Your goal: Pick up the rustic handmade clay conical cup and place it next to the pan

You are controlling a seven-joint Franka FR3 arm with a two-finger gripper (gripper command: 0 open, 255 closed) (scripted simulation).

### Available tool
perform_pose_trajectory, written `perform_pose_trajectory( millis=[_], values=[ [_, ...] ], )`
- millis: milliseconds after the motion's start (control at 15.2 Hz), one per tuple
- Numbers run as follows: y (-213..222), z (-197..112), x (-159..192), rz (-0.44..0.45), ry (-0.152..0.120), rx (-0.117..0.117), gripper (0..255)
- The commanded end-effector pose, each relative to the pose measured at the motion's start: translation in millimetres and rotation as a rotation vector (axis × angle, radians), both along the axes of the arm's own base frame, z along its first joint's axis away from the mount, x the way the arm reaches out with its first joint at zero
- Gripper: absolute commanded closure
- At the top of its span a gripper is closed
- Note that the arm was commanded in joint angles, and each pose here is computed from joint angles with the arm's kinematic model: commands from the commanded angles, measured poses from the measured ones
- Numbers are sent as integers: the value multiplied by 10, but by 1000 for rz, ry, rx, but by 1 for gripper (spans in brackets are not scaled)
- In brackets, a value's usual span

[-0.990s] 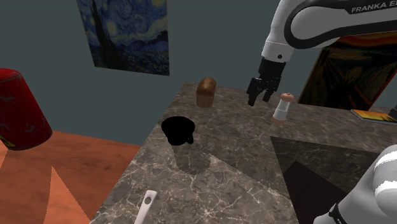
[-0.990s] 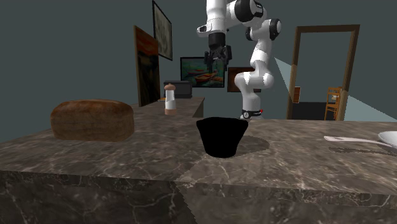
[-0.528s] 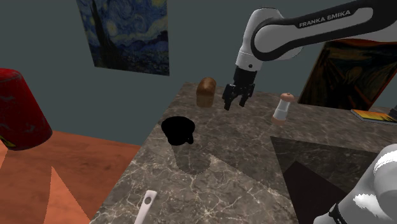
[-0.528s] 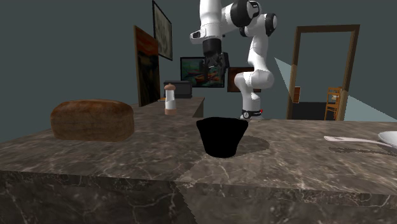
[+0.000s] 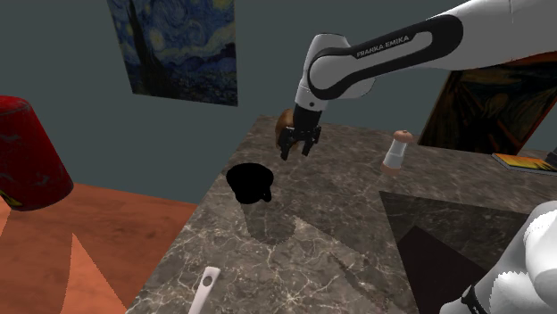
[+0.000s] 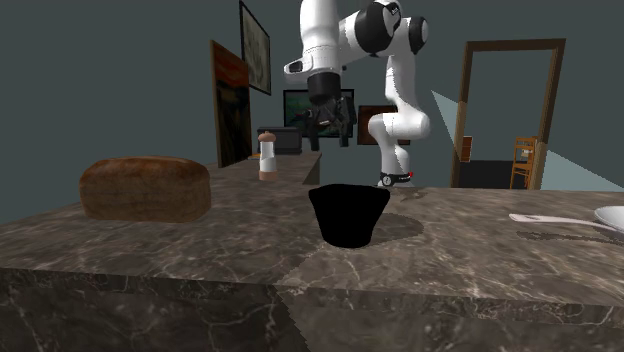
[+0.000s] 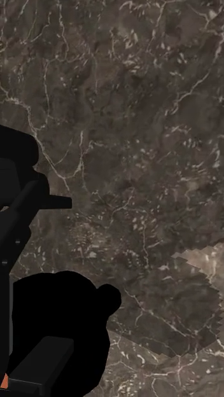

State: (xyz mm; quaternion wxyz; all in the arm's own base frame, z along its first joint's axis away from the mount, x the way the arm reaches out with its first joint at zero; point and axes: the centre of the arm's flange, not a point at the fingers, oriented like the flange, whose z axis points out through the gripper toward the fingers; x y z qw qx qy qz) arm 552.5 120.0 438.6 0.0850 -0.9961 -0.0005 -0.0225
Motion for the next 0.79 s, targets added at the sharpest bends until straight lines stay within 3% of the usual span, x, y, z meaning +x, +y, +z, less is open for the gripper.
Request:
perform_pose_trajectory(
  millis=[0, 264, 726],
  values=[
    [124, -91, 179, 9, -4, 14, 0],
    [366, -281, 544, 26, -10, 39, 0],
    [443, -642, 563, 26, -10, 39, 0]
  ],
)
